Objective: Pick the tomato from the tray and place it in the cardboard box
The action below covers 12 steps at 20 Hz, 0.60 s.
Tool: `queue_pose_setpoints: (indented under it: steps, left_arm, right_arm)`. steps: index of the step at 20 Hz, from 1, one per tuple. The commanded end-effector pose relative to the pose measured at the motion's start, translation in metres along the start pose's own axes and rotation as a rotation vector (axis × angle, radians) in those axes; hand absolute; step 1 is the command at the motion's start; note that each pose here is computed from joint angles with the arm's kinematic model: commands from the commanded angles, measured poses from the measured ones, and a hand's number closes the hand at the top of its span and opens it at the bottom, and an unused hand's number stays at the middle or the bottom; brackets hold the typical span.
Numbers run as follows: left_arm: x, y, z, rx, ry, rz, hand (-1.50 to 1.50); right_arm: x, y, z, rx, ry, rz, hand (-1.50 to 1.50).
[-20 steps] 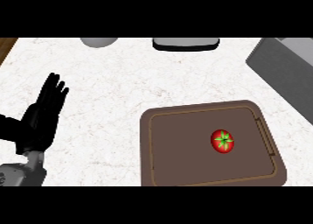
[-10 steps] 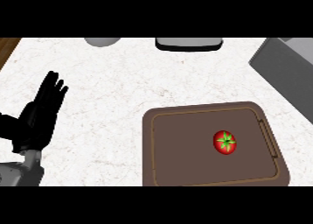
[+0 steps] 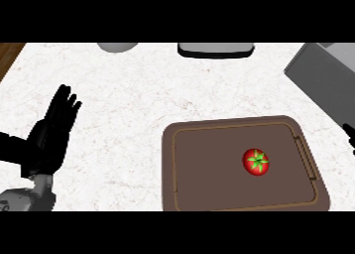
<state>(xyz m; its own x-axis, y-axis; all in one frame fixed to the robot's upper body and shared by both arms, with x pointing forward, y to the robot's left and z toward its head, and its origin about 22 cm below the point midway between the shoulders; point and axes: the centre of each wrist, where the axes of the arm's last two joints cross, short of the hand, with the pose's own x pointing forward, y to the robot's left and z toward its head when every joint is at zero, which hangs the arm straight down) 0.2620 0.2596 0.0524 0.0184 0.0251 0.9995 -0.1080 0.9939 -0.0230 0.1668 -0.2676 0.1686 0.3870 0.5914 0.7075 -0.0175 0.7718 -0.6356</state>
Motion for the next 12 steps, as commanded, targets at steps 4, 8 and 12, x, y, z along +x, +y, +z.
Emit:
queue_pose_setpoints:
  steps: [4, 8, 12]
  left_arm:
    - [0.012, -0.004, -0.011, 0.002, 0.009, 0.009, 0.00]
    - [-0.005, -0.006, 0.007, 0.011, 0.001, 0.024, 0.00]
    - [-0.005, 0.003, 0.010, -0.003, 0.007, 0.022, 0.00]
  right_arm:
    - [-0.009, 0.027, -0.022, 0.062, 0.048, -0.029, -1.50]
    - [-0.002, 0.042, -0.018, 0.039, 0.073, -0.010, -1.50]
    - [0.019, 0.059, -0.043, 0.014, 0.064, -0.024, -1.50]
